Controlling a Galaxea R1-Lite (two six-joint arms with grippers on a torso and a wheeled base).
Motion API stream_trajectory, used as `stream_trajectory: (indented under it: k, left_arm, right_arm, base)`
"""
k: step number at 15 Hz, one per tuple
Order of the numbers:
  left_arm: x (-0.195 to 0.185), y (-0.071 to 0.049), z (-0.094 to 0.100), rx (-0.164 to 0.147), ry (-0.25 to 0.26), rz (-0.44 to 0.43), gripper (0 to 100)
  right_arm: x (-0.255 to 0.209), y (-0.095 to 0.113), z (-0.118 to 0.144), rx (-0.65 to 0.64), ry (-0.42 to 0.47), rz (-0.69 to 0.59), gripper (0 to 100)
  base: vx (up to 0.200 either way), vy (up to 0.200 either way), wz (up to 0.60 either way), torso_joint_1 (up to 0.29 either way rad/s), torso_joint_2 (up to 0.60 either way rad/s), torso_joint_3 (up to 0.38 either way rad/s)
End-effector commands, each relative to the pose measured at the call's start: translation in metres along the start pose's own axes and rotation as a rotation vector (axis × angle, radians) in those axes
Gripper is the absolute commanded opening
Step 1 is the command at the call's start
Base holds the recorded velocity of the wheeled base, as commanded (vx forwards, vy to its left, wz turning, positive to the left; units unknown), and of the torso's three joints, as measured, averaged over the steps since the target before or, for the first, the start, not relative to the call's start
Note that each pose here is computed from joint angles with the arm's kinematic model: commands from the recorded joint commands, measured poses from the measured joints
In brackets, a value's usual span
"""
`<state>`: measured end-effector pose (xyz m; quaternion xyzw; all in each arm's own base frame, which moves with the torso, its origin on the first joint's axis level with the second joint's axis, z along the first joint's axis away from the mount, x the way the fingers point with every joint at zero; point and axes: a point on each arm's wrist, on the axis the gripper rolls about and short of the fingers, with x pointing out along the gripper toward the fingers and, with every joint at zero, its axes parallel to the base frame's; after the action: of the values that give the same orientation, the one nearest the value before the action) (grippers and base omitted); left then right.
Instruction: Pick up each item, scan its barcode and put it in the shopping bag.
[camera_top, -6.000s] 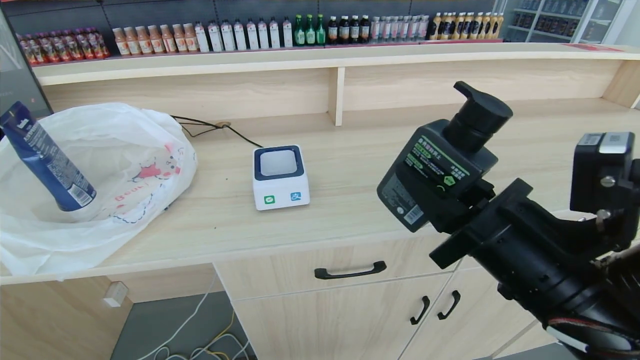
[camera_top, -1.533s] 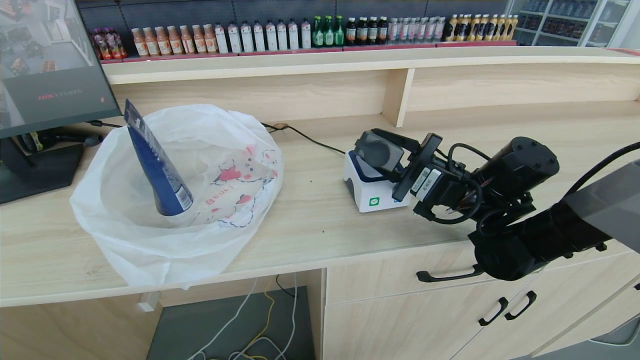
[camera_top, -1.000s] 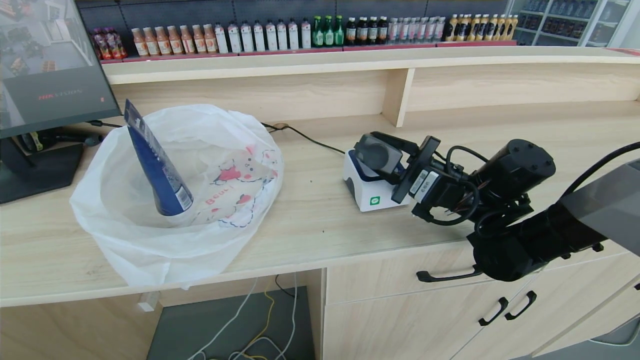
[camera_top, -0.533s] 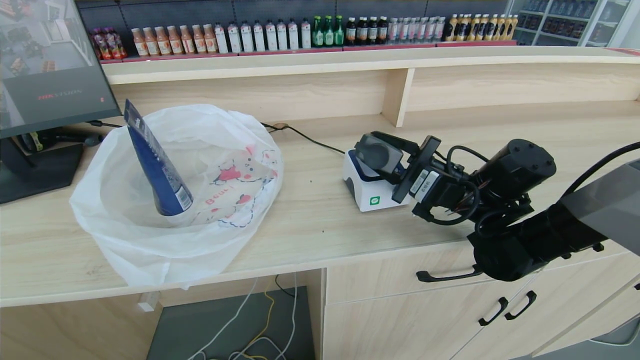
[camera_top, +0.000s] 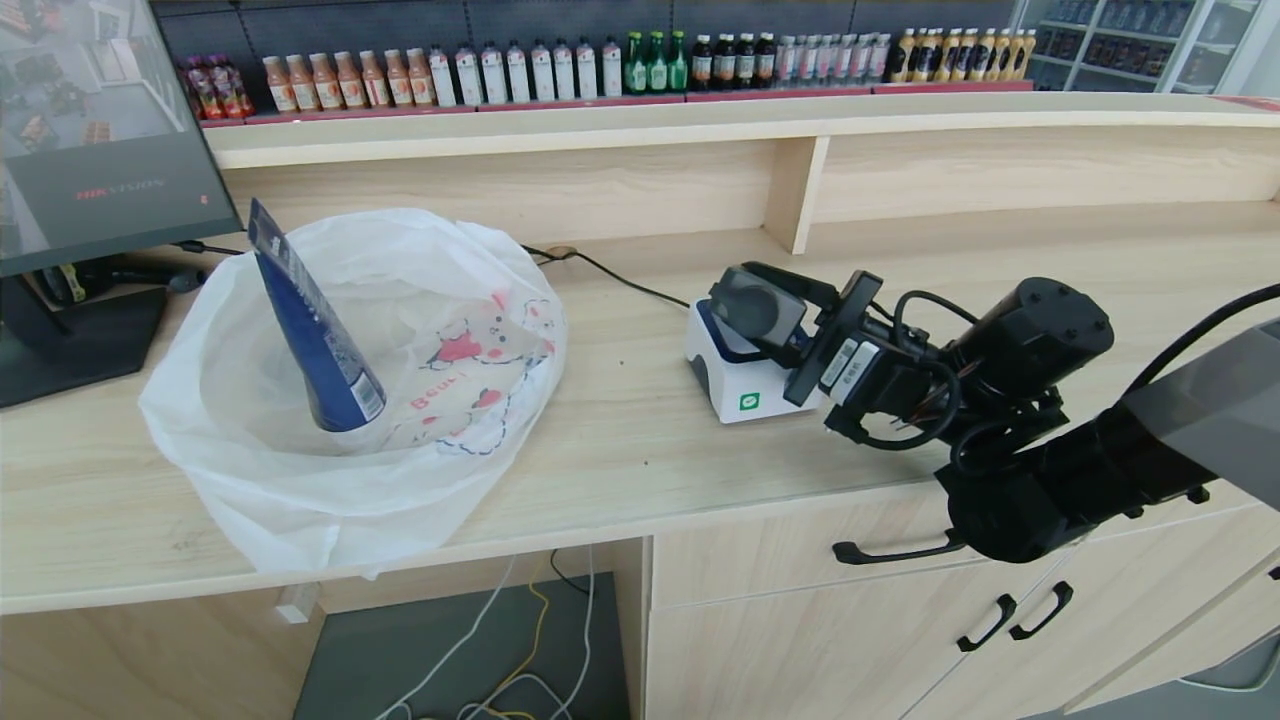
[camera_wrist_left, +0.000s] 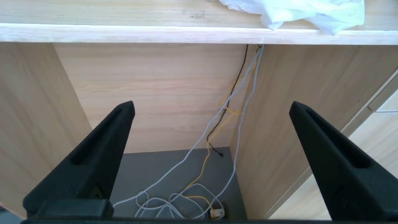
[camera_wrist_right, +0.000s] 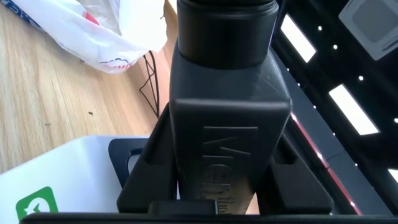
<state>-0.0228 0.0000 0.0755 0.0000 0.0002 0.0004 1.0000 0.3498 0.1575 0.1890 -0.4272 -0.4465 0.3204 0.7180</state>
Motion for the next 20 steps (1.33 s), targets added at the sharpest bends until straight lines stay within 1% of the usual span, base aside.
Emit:
stream_trajectory:
  k: [1,5,6,7,9,12,13,14,16,17,18,19,20]
  left_arm:
    - [0.000,0.000,0.000,0.000,0.000,-0.001,100]
    - [0.000,0.000,0.000,0.000,0.000,0.001,100]
    - [0.000,0.000,0.000,0.000,0.000,0.001,100]
    - [0.000,0.000,0.000,0.000,0.000,-0.001,100]
    - [0.000,0.000,0.000,0.000,0.000,0.001,100]
    - [0.000,0.000,0.000,0.000,0.000,-0.001,100]
    - [0.000,0.000,0.000,0.000,0.000,0.001,100]
    - [0.000,0.000,0.000,0.000,0.000,-0.001,100]
    - [0.000,0.000,0.000,0.000,0.000,0.001,100]
    - [0.000,0.000,0.000,0.000,0.000,-0.001,100]
    - [0.000,0.000,0.000,0.000,0.000,-0.001,100]
    - [0.000,0.000,0.000,0.000,0.000,-0.001,100]
    - [0.000,0.000,0.000,0.000,0.000,-0.001,100]
  right_arm:
    - [0.002,-0.001,0.004,-0.001,-0.013,-0.003,0]
    - [0.009,-0.008,0.028,0.026,-0.058,-0.017,0]
    - [0.008,-0.012,0.031,0.036,-0.052,-0.028,0]
    - [0.007,-0.021,0.038,0.039,-0.052,-0.049,0]
    - [0.002,-0.033,0.057,0.077,-0.049,-0.085,0]
    - [-0.004,-0.041,0.094,0.168,-0.044,-0.132,0]
    - [-0.006,-0.043,0.101,0.187,-0.039,-0.147,0]
    - [-0.013,-0.048,0.122,0.250,-0.019,-0.193,0]
    - [-0.017,-0.046,0.151,0.388,0.003,-0.249,0]
    - [-0.019,-0.044,0.159,0.434,0.014,-0.263,0]
    - [-0.023,-0.046,0.163,0.459,0.031,-0.286,0]
    - [-0.025,-0.048,0.166,0.469,0.031,-0.300,0]
    - [-0.026,-0.053,0.180,0.520,0.014,-0.336,0]
  base:
    - [0.000,0.000,0.00,0.000,0.00,0.000]
    - [0.000,0.000,0.00,0.000,0.00,0.000]
    - [0.000,0.000,0.00,0.000,0.00,0.000]
    - [0.000,0.000,0.00,0.000,0.00,0.000]
    - [0.000,0.000,0.00,0.000,0.00,0.000]
    - [0.000,0.000,0.00,0.000,0.00,0.000]
    - [0.000,0.000,0.00,0.000,0.00,0.000]
    - [0.000,0.000,0.00,0.000,0.00,0.000]
    - [0.000,0.000,0.00,0.000,0.00,0.000]
    - [0.000,0.000,0.00,0.000,0.00,0.000]
    - [0.000,0.000,0.00,0.000,0.00,0.000]
    - [0.000,0.000,0.00,0.000,0.00,0.000]
    - [0.000,0.000,0.00,0.000,0.00,0.000]
